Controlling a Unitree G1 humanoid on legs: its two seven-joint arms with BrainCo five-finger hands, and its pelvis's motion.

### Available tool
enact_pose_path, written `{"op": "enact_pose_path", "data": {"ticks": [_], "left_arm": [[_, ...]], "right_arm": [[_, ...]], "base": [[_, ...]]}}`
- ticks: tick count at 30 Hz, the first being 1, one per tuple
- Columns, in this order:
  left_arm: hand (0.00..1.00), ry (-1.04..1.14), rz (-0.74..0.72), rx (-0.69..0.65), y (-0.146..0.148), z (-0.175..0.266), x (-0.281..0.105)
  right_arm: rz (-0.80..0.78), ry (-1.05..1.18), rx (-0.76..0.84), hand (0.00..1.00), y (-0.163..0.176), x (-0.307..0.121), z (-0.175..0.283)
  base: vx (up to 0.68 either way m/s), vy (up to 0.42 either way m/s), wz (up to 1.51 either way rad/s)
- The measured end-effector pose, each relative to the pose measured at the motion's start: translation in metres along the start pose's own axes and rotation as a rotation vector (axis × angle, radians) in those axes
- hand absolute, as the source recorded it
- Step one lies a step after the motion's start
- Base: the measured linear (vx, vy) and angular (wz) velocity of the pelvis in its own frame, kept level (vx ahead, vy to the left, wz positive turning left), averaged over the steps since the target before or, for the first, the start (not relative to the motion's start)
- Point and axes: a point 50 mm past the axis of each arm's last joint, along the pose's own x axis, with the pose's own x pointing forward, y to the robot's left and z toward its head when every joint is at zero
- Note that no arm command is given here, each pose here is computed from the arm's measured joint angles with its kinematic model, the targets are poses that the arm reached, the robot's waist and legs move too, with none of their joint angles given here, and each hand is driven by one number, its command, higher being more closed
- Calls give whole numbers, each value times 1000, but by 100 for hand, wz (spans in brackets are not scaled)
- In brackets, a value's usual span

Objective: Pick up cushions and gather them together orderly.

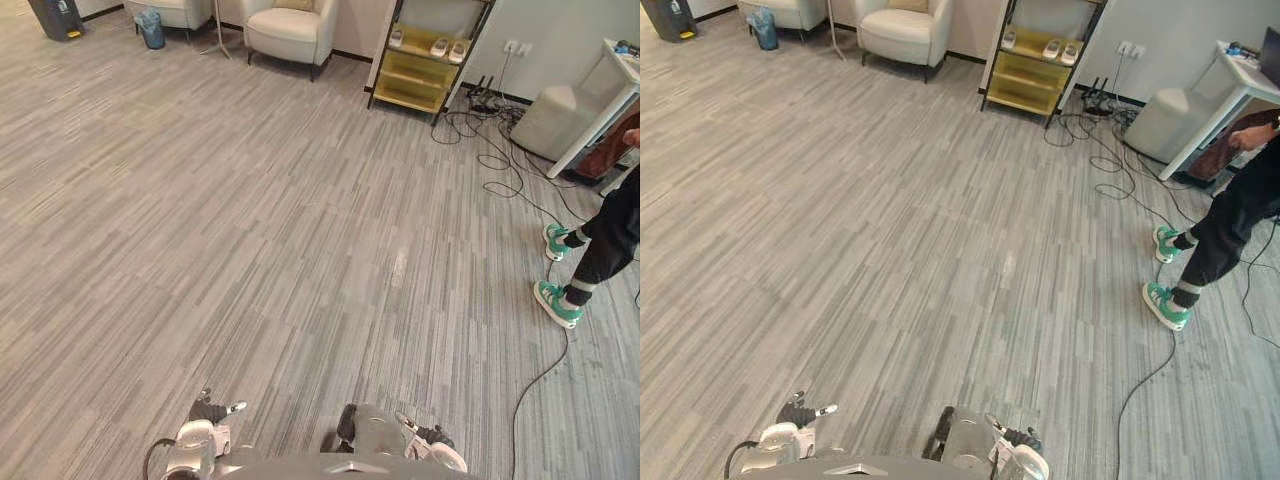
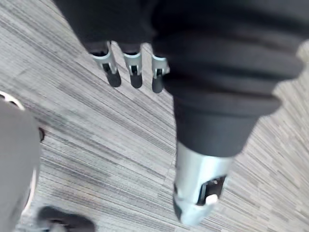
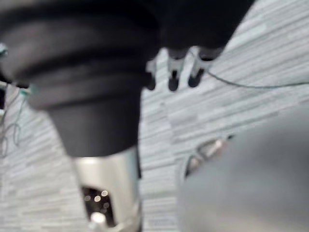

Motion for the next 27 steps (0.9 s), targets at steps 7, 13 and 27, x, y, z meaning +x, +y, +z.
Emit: {"op": "enact_pose_path", "data": {"ticks": [7,13,27], "left_arm": [[0,-67,30,-72,10,13,-1],[0,-157,14,-21,7,31,-2],[0,-122,15,128,13,30,3]], "right_arm": [[6,16,-33,0,0,0,-4],[-10,54,-44,0,-3,0,-12],[-27,111,6,0,-5,-6,-31]], "base": [[654,-193,-46],[513,130,-42],[529,220,-25]]}}
